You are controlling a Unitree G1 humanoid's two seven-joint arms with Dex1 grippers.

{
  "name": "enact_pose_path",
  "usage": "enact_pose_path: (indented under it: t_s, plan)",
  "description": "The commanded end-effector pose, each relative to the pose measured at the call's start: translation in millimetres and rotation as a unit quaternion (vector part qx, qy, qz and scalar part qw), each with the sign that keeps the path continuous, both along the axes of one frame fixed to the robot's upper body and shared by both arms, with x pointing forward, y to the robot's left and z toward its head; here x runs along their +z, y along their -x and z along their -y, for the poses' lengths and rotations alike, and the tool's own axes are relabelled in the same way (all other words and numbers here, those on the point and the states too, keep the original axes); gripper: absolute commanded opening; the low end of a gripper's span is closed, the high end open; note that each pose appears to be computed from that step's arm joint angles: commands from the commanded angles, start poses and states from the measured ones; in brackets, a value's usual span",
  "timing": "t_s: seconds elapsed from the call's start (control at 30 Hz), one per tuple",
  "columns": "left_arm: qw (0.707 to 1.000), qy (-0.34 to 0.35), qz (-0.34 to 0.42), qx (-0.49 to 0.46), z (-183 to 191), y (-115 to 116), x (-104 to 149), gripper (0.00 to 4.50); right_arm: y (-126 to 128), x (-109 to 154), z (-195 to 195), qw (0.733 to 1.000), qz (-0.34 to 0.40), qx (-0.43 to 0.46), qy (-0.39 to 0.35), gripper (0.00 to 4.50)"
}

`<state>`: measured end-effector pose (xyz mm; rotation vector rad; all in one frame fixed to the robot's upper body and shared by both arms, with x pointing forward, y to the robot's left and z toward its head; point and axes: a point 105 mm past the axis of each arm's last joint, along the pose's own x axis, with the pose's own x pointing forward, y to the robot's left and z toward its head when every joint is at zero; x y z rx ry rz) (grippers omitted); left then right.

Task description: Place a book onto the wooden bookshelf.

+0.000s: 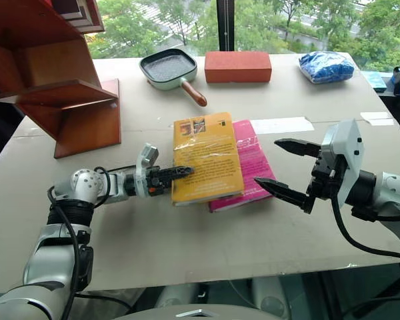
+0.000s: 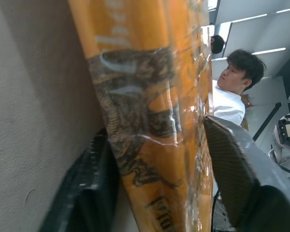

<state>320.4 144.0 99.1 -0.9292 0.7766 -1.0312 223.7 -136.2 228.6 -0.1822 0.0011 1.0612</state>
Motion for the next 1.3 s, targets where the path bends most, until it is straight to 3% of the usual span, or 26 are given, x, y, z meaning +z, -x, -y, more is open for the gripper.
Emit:
enact_pose_path:
  t_s: [0.03,0.07,0.13,0.23,0.33,0.4,0.5,0.57,0.67,0.83,0.93,1.03,1.13,1.3]
  plan:
    - [1.0,0.005,0.009,-0.003,0,-2,3,0.86,5,12,0,1.0,0.023,0.008,0.001,4.5]
    - [1.0,0.009,0.027,0.003,-2,-4,8,0.43,4,13,1,1.0,0.024,0.008,0.0,4.5]
    - [0.998,0.016,0.055,0.008,-6,-4,17,0.03,3,14,1,1.0,0.025,0.006,-0.001,4.5]
    - [0.986,0.017,0.166,-0.011,-8,5,55,0.01,-2,18,5,0.999,0.038,-0.004,-0.004,4.5]
    - [0.944,-0.056,0.325,-0.027,-1,14,99,0.01,-14,31,13,0.997,0.063,-0.027,-0.024,4.5]
    - [0.906,-0.124,0.404,-0.033,3,15,115,0.01,-20,38,17,0.996,0.079,-0.035,-0.032,4.5]
    - [0.815,-0.238,0.529,0.007,1,0,142,0.01,-29,51,19,0.993,0.104,-0.021,-0.053,4.5]
    - [0.727,-0.318,0.609,0.02,-1,-3,167,0.01,-37,59,16,0.991,0.117,-0.008,-0.072,4.5]
    - [0.565,-0.481,0.67,0.015,-18,-11,188,0.01,-44,73,12,0.985,0.133,0.011,-0.105,4.5]
    - [0.401,-0.53,0.741,0.098,-21,-11,253,0.01,-51,80,-2,0.981,0.127,0.062,-0.136,4.5]
    - [0.288,-0.612,0.731,0.087,-47,-12,262,0.01,-55,85,-9,0.978,0.126,0.083,-0.144,4.5]
    - [0.229,-0.681,0.694,0.047,-79,-12,254,0.01,-58,92,-12,0.975,0.13,0.093,-0.157,4.5]
    - [0.198,-0.73,0.654,0.024,-108,-9,248,0.01,-60,98,-15,0.971,0.129,0.105,-0.172,4.5]
    - [0.153,-0.783,0.602,0.037,-150,0,269,0.01,-57,101,-18,0.967,0.111,0.121,-0.197,4.5]
